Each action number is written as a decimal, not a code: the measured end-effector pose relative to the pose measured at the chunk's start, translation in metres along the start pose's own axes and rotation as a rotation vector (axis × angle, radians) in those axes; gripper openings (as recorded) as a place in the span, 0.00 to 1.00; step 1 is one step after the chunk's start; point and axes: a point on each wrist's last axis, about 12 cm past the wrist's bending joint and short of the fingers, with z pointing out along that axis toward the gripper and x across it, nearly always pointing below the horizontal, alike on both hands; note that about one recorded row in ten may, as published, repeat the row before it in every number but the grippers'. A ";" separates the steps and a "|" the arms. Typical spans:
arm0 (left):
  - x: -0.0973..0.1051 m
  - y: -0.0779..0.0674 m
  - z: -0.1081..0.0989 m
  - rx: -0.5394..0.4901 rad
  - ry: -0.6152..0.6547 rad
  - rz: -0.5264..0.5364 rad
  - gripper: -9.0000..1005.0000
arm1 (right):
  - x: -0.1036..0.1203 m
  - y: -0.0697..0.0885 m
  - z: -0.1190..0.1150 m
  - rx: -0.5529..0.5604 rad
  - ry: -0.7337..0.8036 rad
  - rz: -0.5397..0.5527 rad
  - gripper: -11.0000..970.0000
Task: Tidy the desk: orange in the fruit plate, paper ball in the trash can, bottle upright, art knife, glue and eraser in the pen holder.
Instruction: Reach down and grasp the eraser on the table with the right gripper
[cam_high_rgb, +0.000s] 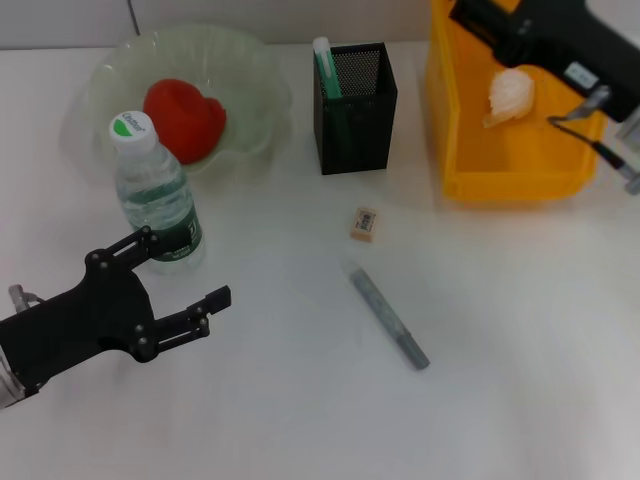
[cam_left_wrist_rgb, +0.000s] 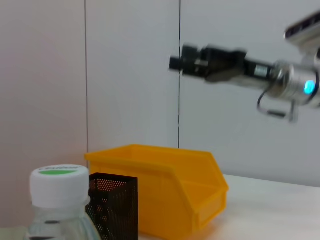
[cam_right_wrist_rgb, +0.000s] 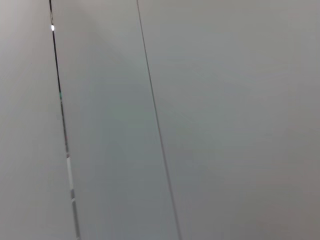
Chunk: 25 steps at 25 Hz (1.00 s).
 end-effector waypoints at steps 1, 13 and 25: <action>0.000 0.000 0.000 0.001 0.001 0.000 0.81 | -0.009 0.001 -0.002 -0.007 0.015 0.016 0.55; -0.001 0.001 0.002 0.003 0.001 0.002 0.81 | -0.020 0.021 0.042 0.003 1.080 0.134 0.84; -0.001 0.001 0.002 0.004 0.000 0.002 0.81 | 0.009 0.033 0.098 -0.035 1.335 -0.166 0.86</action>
